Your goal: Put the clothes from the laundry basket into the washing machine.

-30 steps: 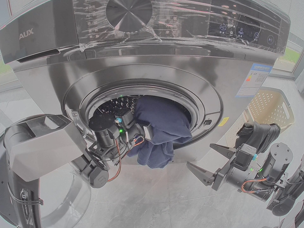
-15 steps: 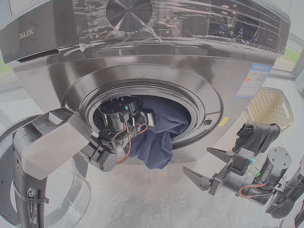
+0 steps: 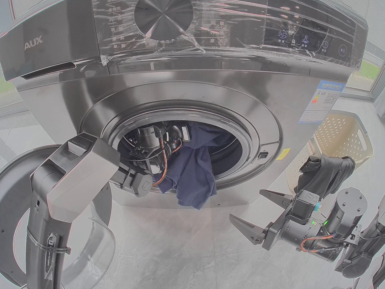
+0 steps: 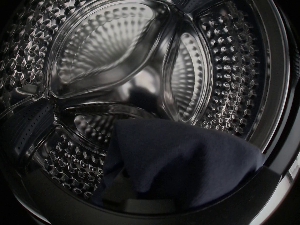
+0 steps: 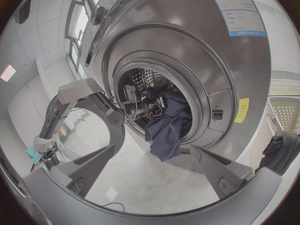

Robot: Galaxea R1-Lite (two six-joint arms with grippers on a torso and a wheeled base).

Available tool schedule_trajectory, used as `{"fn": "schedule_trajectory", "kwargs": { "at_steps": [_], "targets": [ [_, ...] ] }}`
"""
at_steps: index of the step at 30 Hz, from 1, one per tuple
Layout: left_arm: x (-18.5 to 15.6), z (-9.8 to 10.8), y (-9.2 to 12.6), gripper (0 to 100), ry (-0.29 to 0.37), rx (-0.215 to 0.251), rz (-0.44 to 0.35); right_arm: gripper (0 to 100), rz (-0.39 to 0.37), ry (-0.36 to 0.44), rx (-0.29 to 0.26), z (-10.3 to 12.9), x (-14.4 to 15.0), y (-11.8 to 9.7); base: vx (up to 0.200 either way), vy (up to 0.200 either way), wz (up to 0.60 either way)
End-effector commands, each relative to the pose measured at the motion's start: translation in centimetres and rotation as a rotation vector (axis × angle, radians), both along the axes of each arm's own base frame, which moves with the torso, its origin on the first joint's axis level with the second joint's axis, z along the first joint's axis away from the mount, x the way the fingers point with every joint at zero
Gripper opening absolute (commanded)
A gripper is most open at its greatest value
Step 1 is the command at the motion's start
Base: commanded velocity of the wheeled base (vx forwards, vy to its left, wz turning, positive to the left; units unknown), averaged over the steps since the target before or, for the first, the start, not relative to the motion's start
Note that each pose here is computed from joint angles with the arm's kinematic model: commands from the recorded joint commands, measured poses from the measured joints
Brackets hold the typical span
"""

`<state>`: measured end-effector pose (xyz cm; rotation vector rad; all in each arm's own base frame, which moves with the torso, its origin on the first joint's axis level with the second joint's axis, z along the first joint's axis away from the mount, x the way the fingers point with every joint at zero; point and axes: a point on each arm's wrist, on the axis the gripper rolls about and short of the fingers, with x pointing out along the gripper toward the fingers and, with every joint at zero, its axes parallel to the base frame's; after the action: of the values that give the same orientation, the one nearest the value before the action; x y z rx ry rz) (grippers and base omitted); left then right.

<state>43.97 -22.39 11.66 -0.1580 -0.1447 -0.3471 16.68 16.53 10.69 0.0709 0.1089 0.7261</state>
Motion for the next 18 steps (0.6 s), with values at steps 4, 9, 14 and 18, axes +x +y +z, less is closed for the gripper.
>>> {"fn": "schedule_trajectory", "kwargs": {
  "at_steps": [4, 9, 14, 18],
  "targets": [
    [1.1, 0.7, 0.7, 0, -0.002, -0.007, 0.035, 100, 0.001, 0.003, -0.004, -0.1, 0.0, 0.0, 0.0, 0.0, 0.0],
    [0.8, 0.3, 0.3, 0, 0.017, 0.0, 0.033, 100, -0.001, 0.005, -0.006, -0.2, 0.1, 0.0, 0.0, 0.0, 0.0],
    [0.1, 0.1, 0.4, 100, 0.068, 0.014, 0.027, 100, -0.001, 0.004, -0.005, -0.2, 0.1, 0.1, 0.0, 0.0, 0.0],
    [-1.8, 0.0, 0.4, 100, 0.155, 0.06, -0.003, 100, -0.001, 0.004, -0.005, -0.2, 0.1, 0.1, 0.0, 0.0, 0.0]
  ]
}}
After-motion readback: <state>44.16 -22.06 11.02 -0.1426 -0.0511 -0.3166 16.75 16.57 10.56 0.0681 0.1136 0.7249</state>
